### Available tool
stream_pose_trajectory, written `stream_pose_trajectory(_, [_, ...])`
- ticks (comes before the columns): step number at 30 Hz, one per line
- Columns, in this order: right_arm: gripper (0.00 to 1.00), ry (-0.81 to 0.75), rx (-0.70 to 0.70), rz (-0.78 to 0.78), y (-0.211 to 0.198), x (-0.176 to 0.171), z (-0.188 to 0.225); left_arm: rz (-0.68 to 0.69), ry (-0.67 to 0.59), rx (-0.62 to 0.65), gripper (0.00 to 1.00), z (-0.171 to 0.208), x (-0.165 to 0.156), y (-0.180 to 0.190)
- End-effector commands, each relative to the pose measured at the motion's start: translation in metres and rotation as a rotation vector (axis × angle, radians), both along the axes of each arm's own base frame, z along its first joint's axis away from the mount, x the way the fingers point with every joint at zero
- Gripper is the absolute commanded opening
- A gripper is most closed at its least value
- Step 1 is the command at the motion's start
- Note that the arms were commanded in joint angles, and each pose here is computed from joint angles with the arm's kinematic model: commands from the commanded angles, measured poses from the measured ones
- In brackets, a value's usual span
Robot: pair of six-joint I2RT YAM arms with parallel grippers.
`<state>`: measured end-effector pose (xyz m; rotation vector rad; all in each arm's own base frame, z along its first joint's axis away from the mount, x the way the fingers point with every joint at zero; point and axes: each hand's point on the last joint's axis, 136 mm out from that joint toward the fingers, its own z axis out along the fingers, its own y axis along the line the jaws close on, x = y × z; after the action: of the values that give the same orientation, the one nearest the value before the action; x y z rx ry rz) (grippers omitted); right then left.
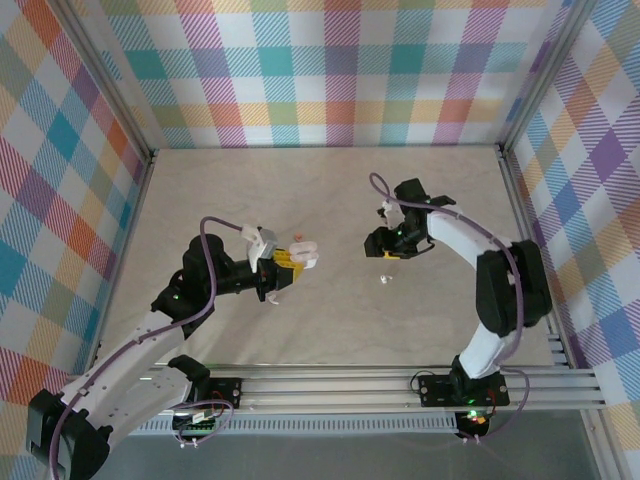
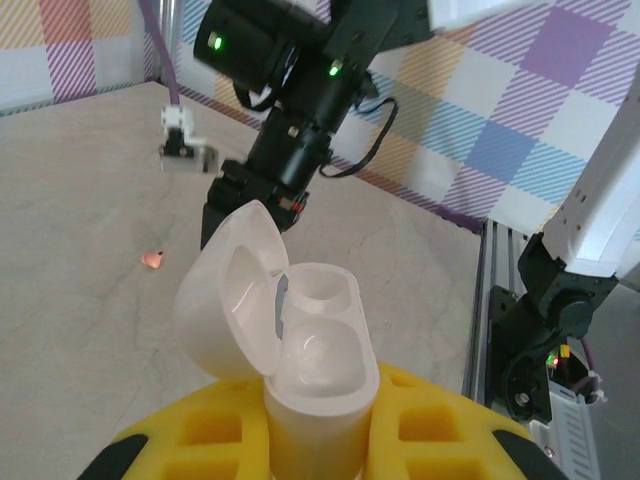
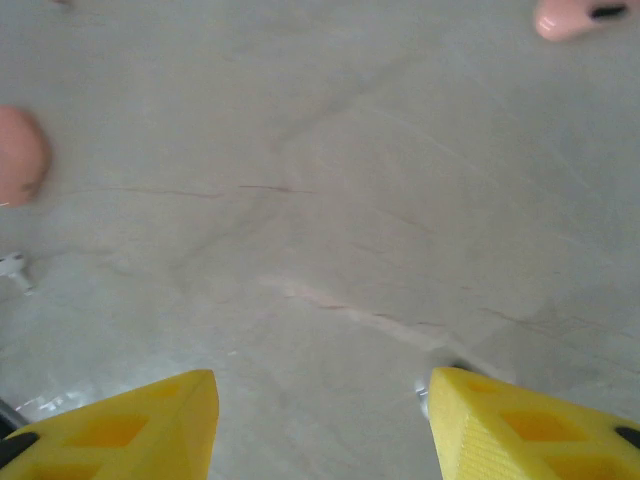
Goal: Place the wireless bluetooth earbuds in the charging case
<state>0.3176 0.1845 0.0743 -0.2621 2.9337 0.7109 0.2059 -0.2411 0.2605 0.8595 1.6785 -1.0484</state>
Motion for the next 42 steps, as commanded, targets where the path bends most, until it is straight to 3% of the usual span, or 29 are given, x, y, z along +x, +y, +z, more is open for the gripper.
stream_pose_trajectory(1, [0.58,0.058,0.029,0.023,0.007,-0.006,-0.008,0.005,-0.024,-0.032,0.0,0.007,-0.005,0.002])
stream_pose_trajectory(17, [0.59,0.146,-0.096,-0.031,-0.018,-0.03,-0.053,0.066,-0.025,-0.021,0.0,-0.004,-0.008,0.013])
stream_pose_trajectory(30, [0.59,0.183,-0.06,-0.031,-0.013,-0.061,-0.048,0.077,-0.022,-0.033,0.0,-0.001,-0.01,0.016])
stream_pose_trajectory(42, [0.59,0.176,-0.039,-0.04,-0.008,-0.068,-0.04,0.085,-0.023,-0.044,0.0,0.005,-0.016,0.02])
